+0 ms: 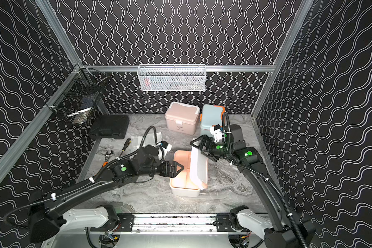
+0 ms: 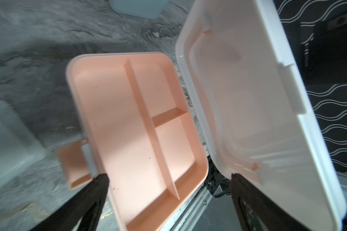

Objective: Open first aid kits and take out gauze
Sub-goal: Close the lid of the first aid kit.

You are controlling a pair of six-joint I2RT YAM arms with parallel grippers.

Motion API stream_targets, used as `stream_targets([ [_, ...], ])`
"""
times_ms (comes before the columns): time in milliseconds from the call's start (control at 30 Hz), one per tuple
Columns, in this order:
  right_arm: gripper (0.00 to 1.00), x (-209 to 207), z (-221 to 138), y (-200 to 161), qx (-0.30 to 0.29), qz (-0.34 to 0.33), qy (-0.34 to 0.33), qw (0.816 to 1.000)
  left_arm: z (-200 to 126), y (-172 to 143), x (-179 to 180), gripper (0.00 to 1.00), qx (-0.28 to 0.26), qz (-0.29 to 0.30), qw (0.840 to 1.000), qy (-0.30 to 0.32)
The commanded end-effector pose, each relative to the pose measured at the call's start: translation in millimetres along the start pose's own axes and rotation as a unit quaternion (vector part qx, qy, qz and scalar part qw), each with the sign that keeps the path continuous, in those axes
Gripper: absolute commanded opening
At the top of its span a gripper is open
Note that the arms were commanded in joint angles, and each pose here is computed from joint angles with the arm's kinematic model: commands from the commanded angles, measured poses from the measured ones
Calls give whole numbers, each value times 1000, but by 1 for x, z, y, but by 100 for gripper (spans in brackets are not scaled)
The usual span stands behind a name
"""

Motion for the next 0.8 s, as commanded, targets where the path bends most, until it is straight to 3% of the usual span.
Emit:
stream_targets([
  [0,100,5,8,-2,12,-10,1,1000,-23,-10,15,99,-3,-1,998,56],
  [200,100,3,38,-17,57,-25,-25,998,-55,-14,19,99,-34,1,997,65],
  [400,100,-3,63,-30,77,-53,-101,990,-56,-13,24,99,-36,-15,999,37],
  [767,100,-24,51,-24,-11,-94,-245,965,-33,-16,42,99,-15,-70,997,-39],
])
Point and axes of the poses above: each gripper's point midway between its finger pads, its own z axis out along the fingers, its own x axis along the line the jaws close on, y = z × x, the point moved 10 cm from there along -z, back along the fingers, and after that the axes turned 14 degrees about z, right-handed, at the moved point
